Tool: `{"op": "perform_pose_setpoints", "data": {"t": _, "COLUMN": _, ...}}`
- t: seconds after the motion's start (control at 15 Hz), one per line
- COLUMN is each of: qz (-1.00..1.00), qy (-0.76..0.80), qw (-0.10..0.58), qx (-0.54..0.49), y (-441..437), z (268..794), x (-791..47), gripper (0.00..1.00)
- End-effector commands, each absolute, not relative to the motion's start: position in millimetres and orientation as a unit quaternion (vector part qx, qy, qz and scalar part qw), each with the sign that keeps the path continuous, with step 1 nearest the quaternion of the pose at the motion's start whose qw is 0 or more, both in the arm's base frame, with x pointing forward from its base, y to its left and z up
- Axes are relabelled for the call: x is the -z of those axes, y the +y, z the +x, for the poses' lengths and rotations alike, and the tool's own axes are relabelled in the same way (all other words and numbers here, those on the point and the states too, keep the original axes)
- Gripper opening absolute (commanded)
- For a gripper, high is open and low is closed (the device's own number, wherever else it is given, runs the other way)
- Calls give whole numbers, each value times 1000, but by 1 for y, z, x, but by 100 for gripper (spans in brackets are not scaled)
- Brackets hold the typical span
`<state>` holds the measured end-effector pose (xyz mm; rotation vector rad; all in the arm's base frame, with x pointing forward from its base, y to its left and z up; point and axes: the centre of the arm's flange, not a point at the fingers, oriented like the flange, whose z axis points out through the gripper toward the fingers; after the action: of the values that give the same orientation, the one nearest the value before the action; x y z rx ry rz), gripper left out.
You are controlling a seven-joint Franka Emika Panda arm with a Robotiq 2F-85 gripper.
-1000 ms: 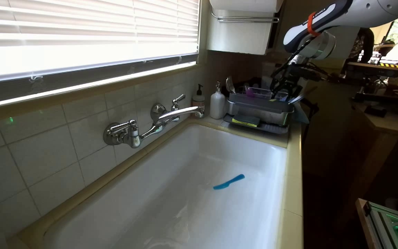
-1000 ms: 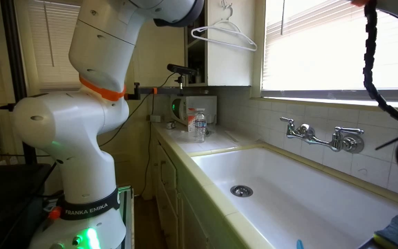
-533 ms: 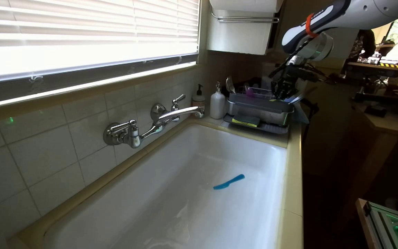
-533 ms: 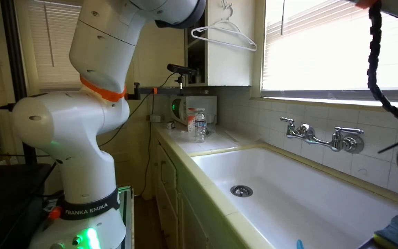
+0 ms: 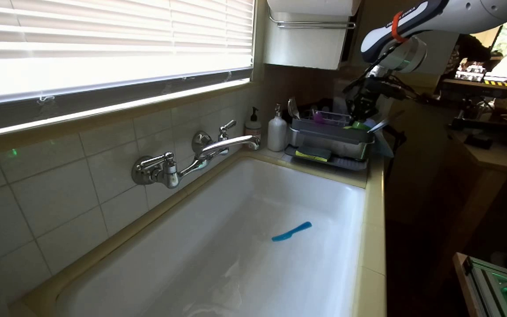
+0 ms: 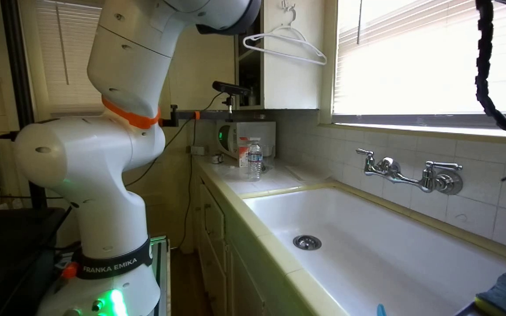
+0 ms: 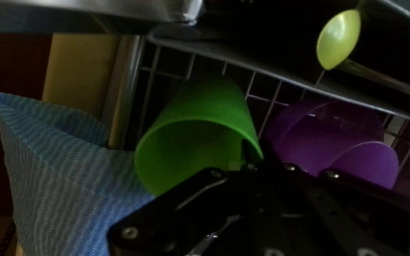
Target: Move the green cup from the right side of the table to the left side
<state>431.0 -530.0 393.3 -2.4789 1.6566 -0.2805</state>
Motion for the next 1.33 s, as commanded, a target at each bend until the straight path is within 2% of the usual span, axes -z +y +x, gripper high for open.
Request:
{"op": "perform_pose_setpoints", "data": {"t": 0.0, "qz": -825, "qy": 550, "qw": 82, "qx": 105, "y": -532, "z": 428, "x": -406, "gripper": 1}}
{"op": "perform_pose_setpoints", "data": {"t": 0.8, "qz": -851, "qy": 496, "qw": 63, "qx": 158, "y": -513, "z": 427, "x": -458, "gripper": 1}}
{"op": "perform_pose_setpoints", "data": {"t": 1.27, "qz": -882, "qy": 432, "qw": 29, "qx": 188, "y": -487, "z": 418, "x": -481, "gripper": 1}}
